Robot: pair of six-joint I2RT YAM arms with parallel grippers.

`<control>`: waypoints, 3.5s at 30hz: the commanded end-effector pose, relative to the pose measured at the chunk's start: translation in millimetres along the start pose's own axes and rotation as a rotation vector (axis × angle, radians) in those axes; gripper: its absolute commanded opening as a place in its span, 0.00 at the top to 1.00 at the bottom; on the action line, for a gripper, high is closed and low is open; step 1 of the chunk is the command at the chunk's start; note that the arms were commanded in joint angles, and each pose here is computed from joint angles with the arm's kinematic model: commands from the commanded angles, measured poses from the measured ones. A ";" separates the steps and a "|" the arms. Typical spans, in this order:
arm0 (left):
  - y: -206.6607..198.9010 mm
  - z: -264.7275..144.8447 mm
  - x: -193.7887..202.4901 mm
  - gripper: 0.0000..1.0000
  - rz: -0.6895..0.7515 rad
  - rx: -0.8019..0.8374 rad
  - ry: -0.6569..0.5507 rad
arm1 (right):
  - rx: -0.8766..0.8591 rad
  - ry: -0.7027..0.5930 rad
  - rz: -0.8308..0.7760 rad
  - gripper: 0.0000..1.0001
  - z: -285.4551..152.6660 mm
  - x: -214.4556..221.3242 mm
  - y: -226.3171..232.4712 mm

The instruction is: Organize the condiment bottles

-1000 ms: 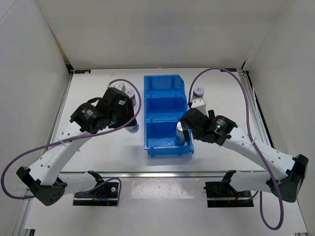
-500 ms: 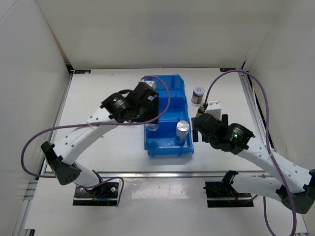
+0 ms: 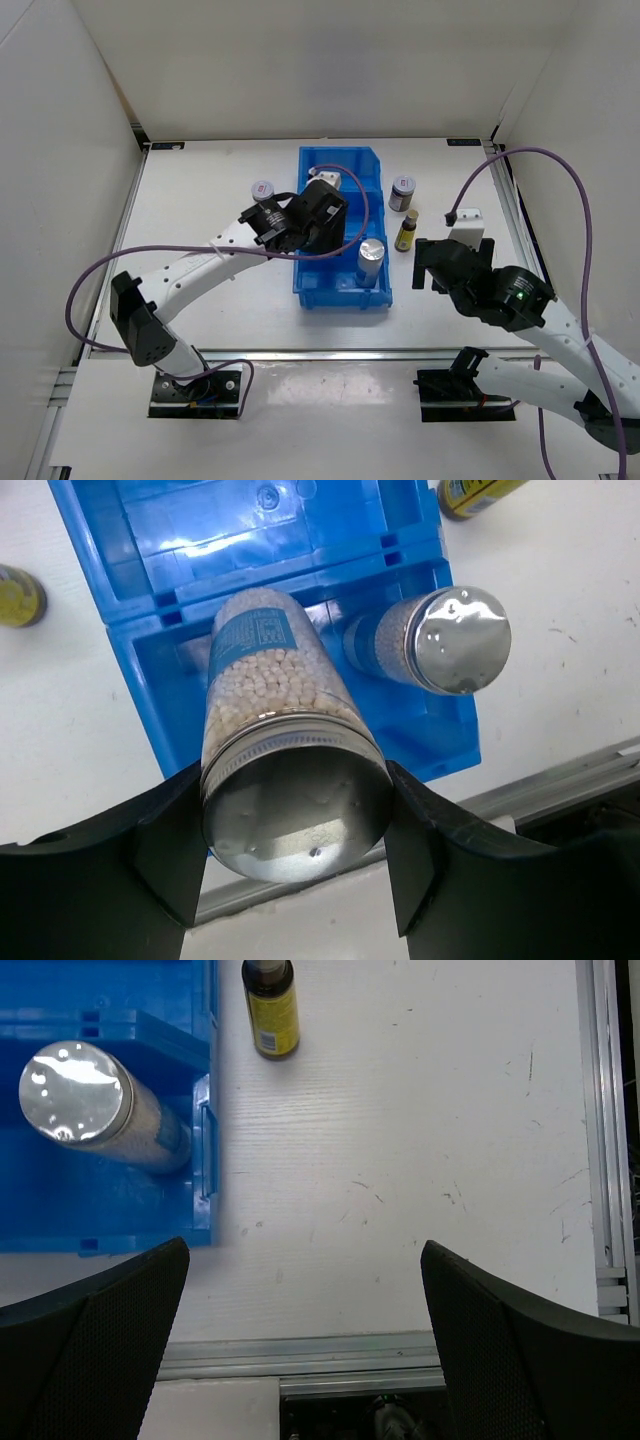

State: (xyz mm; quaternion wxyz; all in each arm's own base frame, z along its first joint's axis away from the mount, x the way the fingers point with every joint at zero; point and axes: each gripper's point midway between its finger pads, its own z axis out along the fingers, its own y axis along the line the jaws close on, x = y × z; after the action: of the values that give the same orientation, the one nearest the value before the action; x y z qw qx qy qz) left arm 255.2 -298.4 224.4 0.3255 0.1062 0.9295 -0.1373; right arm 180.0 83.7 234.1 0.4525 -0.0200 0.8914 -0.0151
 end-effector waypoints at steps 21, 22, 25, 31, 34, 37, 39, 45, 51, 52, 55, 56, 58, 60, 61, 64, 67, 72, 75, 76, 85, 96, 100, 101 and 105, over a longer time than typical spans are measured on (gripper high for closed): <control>13.7 36.4 36.9 0.64 -0.055 -0.045 0.121 | 0.000 0.010 0.028 0.00 -5.5 -2.0 -1.9; 16.2 39.9 37.5 0.64 -0.062 -0.049 0.132 | 0.000 0.010 0.028 0.00 -5.5 -2.0 -1.9; 12.8 46.5 42.0 0.48 -0.060 -0.043 0.159 | -0.007 0.016 0.028 0.00 -7.5 -2.1 -1.7; 11.6 61.0 54.8 0.22 -0.070 -0.043 0.223 | -0.007 0.016 0.028 0.00 -9.1 -1.3 -4.1; 14.3 67.6 58.5 0.18 -0.089 -0.035 0.259 | -0.011 0.010 0.034 0.00 -10.4 -1.9 -5.0; 18.3 71.4 58.7 0.18 -0.115 -0.025 0.284 | -0.019 0.016 0.034 0.00 -10.7 -0.9 -3.8; 17.5 69.8 61.6 0.19 -0.124 -0.022 0.300 | -0.019 0.016 0.034 0.00 -10.7 -0.9 -3.8; 19.1 64.5 66.2 0.21 -0.134 -0.021 0.312 | -0.014 0.021 0.028 0.00 -10.9 0.6 -5.2; 18.4 52.9 68.5 0.22 -0.147 -0.013 0.305 | -0.014 0.021 0.028 0.00 -10.9 0.6 -5.2; 19.8 53.3 67.8 0.22 -0.146 -0.020 0.300 | -0.014 0.021 0.028 0.00 -10.9 0.6 -5.2; 18.9 49.4 73.4 0.22 -0.146 -0.023 0.310 | -0.014 0.021 0.028 0.00 -10.9 0.6 -5.2; 17.5 49.5 78.3 0.22 -0.146 -0.025 0.320 | -0.014 0.021 0.028 0.00 -10.9 0.6 -5.2; 17.3 46.0 82.4 0.22 -0.145 -0.034 0.321 | -0.019 0.016 0.034 0.00 -12.3 0.0 -6.1; 15.3 43.1 86.0 0.22 -0.145 -0.030 0.324 | -0.019 0.016 0.034 0.00 -12.3 0.0 -6.2; 17.3 44.3 90.2 0.22 -0.153 -0.039 0.333 | -0.019 0.016 0.034 0.00 -12.3 0.0 -6.2; 16.0 42.4 100.4 0.22 -0.140 -0.046 0.344 | -0.030 0.016 0.040 0.00 -13.9 0.4 -5.9; 16.6 43.1 109.8 0.23 -0.145 -0.058 0.362 | -0.026 0.021 0.043 0.00 -12.4 3.0 -5.8; 14.1 40.3 118.1 0.23 -0.137 -0.057 0.373 | -0.033 0.027 0.043 0.00 -12.7 3.9 -4.5; 14.2 40.5 122.5 0.23 -0.134 -0.066 0.375 | -0.033 0.027 0.043 0.00 -12.7 3.9 -4.5; 13.6 38.3 120.6 0.23 -0.135 -0.060 0.369 | -0.033 0.027 0.043 0.00 -12.7 3.9 -4.5; 12.5 33.7 126.0 0.23 -0.136 -0.061 0.366 | -0.029 0.033 0.046 0.00 -11.2 6.6 -4.5; -7.9 8.4 94.1 0.19 -0.151 0.010 0.257 | -0.020 0.029 0.035 0.00 -10.8 1.5 -3.0; -15.4 -17.6 67.3 0.16 -0.148 0.033 0.175 | 0.004 0.030 0.012 0.00 -7.4 -3.0 -0.9; -18.0 -20.8 59.5 0.14 -0.153 0.041 0.153 | 0.004 0.030 0.012 0.00 -7.4 -5.0 0.5; -18.2 -54.1 26.4 0.13 -0.120 0.064 0.044 | 0.012 0.006 -0.024 0.00 0.4 -17.5 11.2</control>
State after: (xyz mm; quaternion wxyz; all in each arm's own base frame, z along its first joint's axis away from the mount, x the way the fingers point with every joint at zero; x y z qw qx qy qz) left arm 190.5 -308.5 193.7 0.2218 0.0684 0.9594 -0.1601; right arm 175.7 89.1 227.8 0.4174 -0.0337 0.9077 -0.0262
